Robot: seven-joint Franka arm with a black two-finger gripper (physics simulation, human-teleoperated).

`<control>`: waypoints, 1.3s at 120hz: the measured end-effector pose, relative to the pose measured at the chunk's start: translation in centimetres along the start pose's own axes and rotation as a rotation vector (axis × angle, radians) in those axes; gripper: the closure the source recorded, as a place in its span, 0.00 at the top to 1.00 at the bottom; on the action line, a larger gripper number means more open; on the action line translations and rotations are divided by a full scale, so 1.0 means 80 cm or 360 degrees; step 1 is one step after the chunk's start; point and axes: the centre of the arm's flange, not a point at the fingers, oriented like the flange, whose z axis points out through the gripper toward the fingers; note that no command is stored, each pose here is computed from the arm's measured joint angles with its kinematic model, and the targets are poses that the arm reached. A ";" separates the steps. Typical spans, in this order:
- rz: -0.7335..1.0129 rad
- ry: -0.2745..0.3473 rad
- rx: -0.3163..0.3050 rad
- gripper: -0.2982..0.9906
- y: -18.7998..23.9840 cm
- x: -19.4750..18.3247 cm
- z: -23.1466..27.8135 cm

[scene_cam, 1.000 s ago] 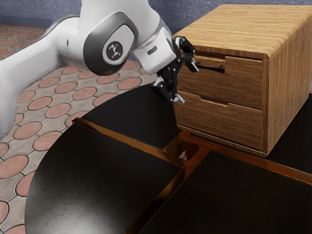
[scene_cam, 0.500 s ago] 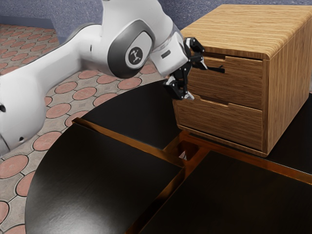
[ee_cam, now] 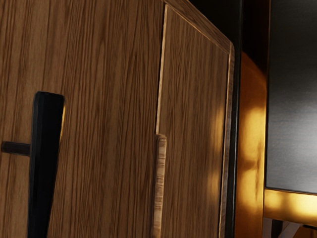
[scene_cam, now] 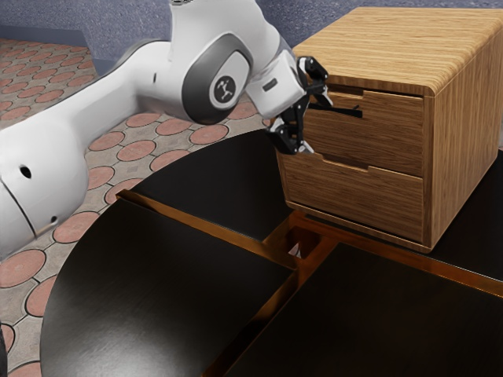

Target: Pull the drawer handle with one arm to open the drawer

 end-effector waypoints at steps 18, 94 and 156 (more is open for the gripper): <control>-0.0007 -0.0001 0.0023 0.77 -0.008 -0.001 0.003; -0.0047 -0.0002 0.0060 0.78 -0.015 -0.003 0.037; -0.0078 0.0006 0.0066 0.89 -0.016 0.000 0.042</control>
